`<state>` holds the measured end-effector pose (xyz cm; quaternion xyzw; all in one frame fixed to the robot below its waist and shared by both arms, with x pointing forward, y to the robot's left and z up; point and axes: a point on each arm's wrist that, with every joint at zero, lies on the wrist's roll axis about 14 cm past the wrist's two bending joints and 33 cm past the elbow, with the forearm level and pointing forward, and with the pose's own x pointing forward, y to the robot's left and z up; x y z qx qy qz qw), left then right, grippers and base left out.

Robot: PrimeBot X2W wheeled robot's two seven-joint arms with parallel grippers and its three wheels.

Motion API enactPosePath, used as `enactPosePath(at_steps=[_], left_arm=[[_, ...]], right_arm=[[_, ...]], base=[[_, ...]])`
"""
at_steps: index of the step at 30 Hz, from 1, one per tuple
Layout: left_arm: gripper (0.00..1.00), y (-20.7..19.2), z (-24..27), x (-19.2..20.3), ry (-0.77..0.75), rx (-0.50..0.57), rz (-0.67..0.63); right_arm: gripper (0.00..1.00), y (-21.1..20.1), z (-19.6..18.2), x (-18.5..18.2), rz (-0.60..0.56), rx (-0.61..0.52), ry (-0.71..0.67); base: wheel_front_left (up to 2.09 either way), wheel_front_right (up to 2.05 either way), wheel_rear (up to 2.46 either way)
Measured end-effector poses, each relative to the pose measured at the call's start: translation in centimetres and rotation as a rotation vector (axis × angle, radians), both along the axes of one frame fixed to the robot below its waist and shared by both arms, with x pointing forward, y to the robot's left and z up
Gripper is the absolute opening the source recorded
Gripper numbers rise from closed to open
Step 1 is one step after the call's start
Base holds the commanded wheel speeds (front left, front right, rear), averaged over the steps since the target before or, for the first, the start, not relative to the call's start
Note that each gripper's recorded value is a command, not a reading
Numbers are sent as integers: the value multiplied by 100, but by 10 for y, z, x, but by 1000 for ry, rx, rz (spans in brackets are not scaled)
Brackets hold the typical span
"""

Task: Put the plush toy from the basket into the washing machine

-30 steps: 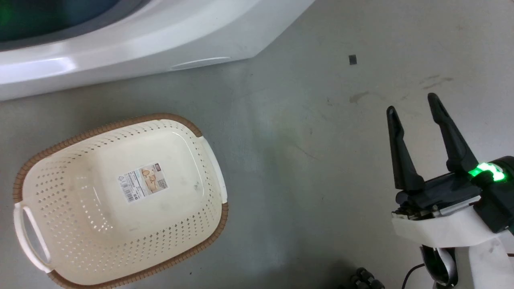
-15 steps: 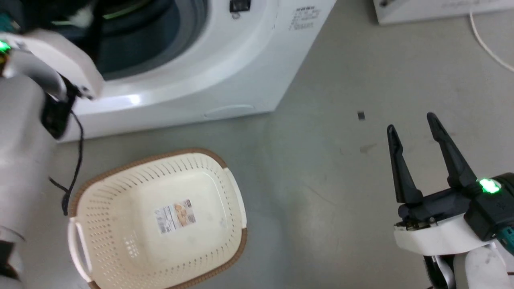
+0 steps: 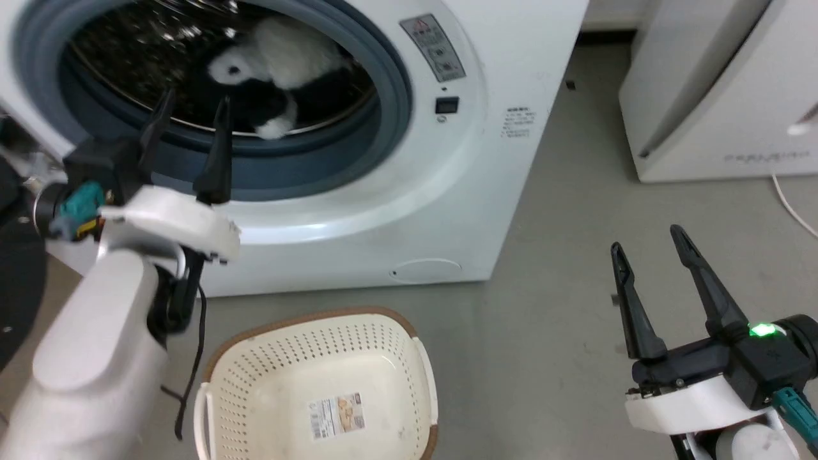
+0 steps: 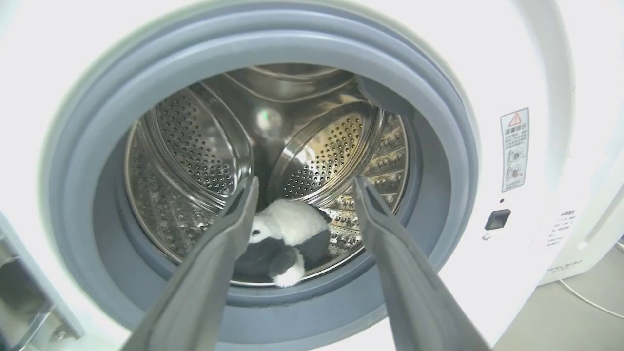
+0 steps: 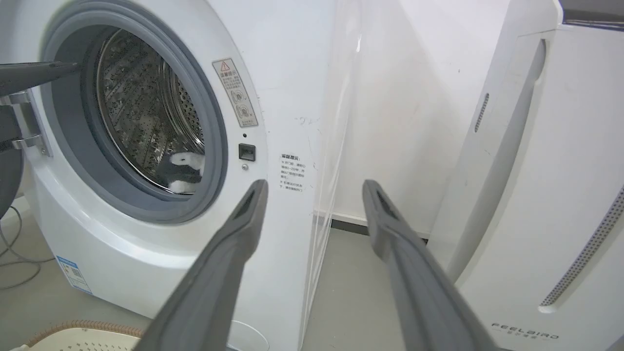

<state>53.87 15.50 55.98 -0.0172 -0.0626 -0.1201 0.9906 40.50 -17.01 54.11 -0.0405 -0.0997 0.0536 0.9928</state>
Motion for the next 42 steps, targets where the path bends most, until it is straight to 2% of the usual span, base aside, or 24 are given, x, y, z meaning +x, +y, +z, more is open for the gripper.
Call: enactPosePath(at_steps=[5,11,18,26,37,38,42], left_arm=[[100,24,14,-47,-57,-34,101],[100,37,0,-100,-34,-105,180],[100,35,-29,-147,29,-53,192],[100,22,-52,-171,84,-5,161],[100,23,-57,-172,88,30,168],[0,23,-58,-172,89,30,169],[0,22,-58,-172,91,29,167]], right_arm=[[100,12,16,-8,35,8,-42],[100,19,23,-19,56,13,-62],[100,22,19,-30,66,25,-47],[100,20,-6,-41,58,30,32],[100,18,-11,-43,51,32,49],[0,17,-11,-43,50,32,50],[0,17,-11,-43,50,32,50]], base=[[0,0,0],[0,0,0],[0,0,0],[0,0,0],[0,0,0],[0,0,0],[0,0,0]])
